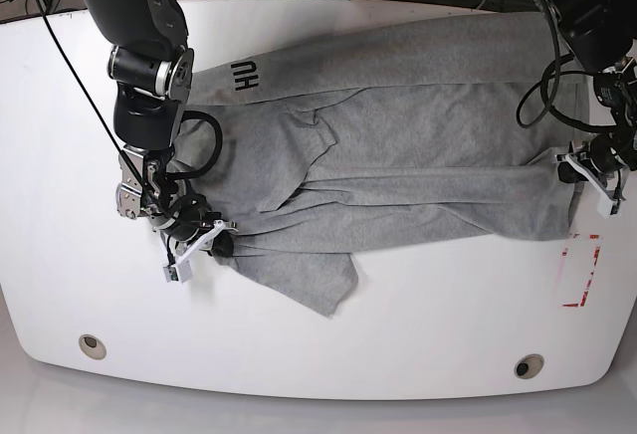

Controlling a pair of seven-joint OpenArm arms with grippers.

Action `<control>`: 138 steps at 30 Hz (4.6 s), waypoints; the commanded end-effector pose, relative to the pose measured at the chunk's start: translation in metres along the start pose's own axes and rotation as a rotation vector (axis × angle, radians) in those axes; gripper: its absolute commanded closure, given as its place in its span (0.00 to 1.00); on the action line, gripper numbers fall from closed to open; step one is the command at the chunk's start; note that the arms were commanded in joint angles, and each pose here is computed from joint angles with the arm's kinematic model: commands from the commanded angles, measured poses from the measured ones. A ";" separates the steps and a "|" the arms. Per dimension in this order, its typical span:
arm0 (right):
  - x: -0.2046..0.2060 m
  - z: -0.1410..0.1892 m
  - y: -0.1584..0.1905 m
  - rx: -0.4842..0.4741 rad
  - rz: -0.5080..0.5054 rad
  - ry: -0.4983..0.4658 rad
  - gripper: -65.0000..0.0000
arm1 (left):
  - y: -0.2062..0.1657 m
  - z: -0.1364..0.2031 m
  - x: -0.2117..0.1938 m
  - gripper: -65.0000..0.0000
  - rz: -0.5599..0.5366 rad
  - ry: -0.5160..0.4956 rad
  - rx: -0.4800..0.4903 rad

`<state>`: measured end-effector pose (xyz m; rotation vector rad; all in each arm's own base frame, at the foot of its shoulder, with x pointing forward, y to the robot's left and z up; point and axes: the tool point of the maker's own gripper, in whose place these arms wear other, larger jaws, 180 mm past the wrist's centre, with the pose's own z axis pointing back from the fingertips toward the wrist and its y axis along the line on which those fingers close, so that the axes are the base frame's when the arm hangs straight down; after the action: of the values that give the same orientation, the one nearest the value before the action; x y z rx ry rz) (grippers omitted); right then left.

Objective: Fold the T-shirt properly
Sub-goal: 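Move the right gripper to the hem corner and grasp it, then lift the hem with both grippers and fold it toward the collar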

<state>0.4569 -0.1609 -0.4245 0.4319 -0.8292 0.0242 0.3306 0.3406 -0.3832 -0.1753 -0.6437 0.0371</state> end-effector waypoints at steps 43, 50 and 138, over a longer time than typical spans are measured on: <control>0.014 0.002 -0.004 -0.015 0.058 -0.008 0.92 | 0.051 -0.036 0.083 0.37 0.239 -0.172 0.079; 0.014 0.005 -0.006 -0.023 0.070 -0.017 0.92 | 0.027 -0.058 0.072 0.37 0.258 -0.150 0.032; 0.044 0.171 -0.002 -0.366 0.635 0.026 1.00 | -0.049 0.019 0.123 1.00 0.069 -0.111 -0.209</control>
<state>0.3622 -0.2299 -0.3131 -0.1444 -0.8358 0.4496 0.4098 0.2966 -0.3145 -0.4093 -0.6770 0.0581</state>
